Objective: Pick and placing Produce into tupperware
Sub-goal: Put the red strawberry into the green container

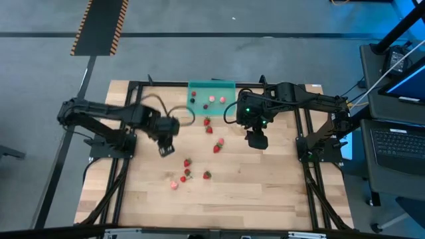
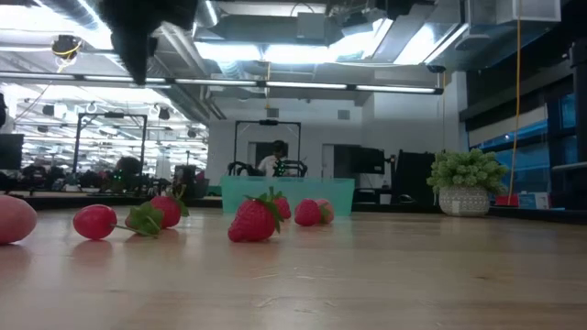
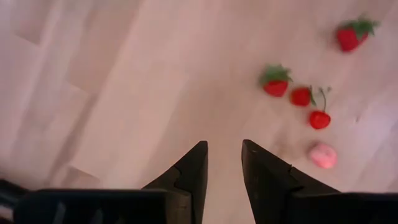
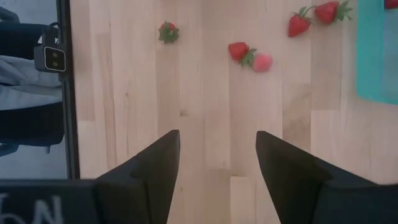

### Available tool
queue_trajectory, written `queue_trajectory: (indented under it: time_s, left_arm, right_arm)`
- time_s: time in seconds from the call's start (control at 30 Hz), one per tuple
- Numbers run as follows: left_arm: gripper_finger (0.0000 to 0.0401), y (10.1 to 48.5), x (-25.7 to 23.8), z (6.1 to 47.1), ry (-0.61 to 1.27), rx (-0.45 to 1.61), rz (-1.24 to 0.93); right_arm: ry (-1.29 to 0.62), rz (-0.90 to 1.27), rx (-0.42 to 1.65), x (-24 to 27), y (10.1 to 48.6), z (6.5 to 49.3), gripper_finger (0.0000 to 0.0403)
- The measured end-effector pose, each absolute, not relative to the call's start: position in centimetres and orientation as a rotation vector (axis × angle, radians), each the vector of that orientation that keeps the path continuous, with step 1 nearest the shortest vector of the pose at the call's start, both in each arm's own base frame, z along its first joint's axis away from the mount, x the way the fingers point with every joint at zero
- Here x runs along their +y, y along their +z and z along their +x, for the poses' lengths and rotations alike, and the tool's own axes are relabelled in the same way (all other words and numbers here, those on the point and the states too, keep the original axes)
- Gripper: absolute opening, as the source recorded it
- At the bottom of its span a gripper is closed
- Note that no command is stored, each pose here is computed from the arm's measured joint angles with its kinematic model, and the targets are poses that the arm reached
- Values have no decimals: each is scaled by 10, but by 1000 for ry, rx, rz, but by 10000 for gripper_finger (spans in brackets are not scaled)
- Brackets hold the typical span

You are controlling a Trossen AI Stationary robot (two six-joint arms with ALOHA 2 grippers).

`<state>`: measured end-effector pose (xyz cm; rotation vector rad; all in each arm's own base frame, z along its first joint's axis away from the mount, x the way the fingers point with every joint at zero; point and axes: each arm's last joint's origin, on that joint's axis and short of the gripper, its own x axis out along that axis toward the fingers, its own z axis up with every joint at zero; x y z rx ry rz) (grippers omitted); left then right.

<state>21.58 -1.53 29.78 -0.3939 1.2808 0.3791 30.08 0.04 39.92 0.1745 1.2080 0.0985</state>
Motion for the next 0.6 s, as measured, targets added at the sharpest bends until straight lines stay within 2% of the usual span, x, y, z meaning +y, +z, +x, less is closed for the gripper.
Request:
queue_trajectory:
  time_s: [0.13,0.37,0.6]
  left_arm:
    - [98,279,-40,220,313,1235,-358]
    - [99,259,-78,250,122,1047,-338]
    - [81,218,-107,279,5,1091,-182]
  right_arm:
    - [100,172,1186,0,400,303,213]
    - [100,173,1186,0,400,303,213]
    - [100,172,1181,0,400,303,213]
